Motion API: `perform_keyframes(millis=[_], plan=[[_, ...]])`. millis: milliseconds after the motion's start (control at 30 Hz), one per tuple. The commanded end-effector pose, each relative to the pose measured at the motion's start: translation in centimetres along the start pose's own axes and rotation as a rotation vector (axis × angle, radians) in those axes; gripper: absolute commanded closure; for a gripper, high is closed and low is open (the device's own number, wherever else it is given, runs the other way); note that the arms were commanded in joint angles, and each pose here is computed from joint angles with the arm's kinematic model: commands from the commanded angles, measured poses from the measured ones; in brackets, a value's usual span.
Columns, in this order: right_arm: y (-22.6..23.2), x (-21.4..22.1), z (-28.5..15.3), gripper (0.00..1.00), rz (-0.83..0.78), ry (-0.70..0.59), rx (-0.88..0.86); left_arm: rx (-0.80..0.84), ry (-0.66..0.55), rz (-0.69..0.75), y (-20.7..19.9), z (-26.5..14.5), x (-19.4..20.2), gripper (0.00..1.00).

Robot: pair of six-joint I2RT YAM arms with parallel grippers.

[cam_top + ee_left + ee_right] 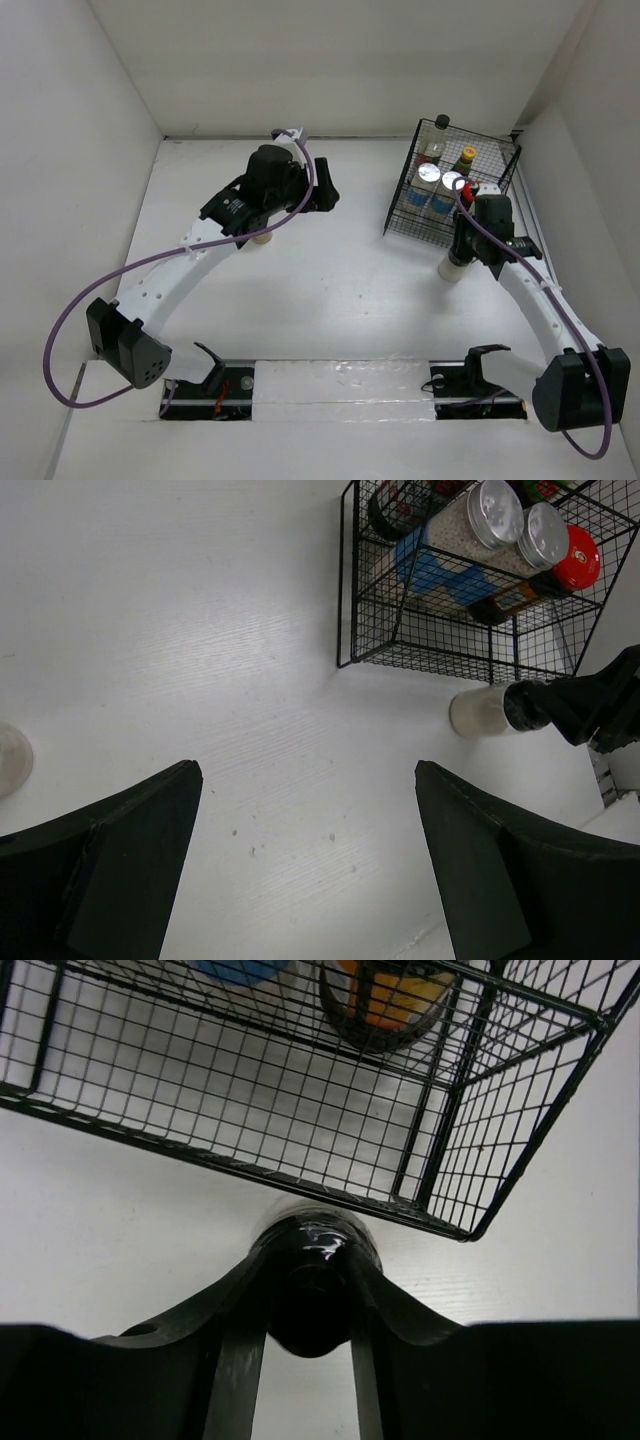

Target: Organize the condiment bottles

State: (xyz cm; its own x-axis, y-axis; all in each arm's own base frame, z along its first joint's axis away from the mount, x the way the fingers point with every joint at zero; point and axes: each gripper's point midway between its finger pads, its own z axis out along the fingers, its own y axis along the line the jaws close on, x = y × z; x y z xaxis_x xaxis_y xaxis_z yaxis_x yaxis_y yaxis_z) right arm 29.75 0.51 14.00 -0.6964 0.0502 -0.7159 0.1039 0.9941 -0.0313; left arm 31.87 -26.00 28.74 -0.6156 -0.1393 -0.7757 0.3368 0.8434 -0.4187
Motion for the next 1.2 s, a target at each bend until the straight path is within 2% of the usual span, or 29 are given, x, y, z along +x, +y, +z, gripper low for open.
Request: perform_keyframes(millis=[0, 33, 100, 167, 233, 400, 433, 767, 967, 1167], plan=[[0.1, 0.3, 0.8, 0.61, 0.024, -0.014, -0.004, 0.023, -0.045, -0.013, -0.6, -1.4, -0.9, 0.17], [0.3, 0.1, 0.9, 0.63, 0.028, -0.04, -0.018, 0.046, -0.054, 0.01, -0.8, -1.8, -0.9, 0.17], [0.4, 1.4, 1.1, 0.78, 0.005, -0.01, -0.014, 0.007, -0.056, 0.028, 0.0, -2.2, -0.9, 0.17], [1.0, 1.9, 0.8, 0.81, 0.004, 0.008, -0.035, -0.01, -0.092, 0.019, 0.5, -2.7, -2.1, 0.17], [1.6, 1.4, -0.3, 0.89, 0.009, -0.025, -0.062, -0.015, -0.107, 0.018, 0.5, -3.1, -2.4, 0.17], [4.7, -3.5, -5.6, 0.89, -0.005, -0.155, -0.196, -0.033, -0.116, -0.02, 0.7, -3.0, -2.6, 0.18], [5.1, -5.9, -6.9, 0.9, 0.002, -0.204, -0.216, -0.02, -0.137, -0.03, 0.4, -3.4, -3.1, 0.18], [9.0, -18.0, -10.8, 0.94, -0.047, -0.39, -0.368, -0.025, -0.165, -0.041, 0.2, -3.3, -4.1, 0.19], [10.4, -22.3, -7.3, 0.94, -0.059, -0.417, -0.38, -0.03, -0.157, -0.04, 0.3, -3.0, -3.9, 0.19], [10.8, -22.2, -4.0, 0.95, -0.082, -0.384, -0.357, -0.03, -0.157, -0.04, 0.3, -2.8, -4.0, 0.19]])
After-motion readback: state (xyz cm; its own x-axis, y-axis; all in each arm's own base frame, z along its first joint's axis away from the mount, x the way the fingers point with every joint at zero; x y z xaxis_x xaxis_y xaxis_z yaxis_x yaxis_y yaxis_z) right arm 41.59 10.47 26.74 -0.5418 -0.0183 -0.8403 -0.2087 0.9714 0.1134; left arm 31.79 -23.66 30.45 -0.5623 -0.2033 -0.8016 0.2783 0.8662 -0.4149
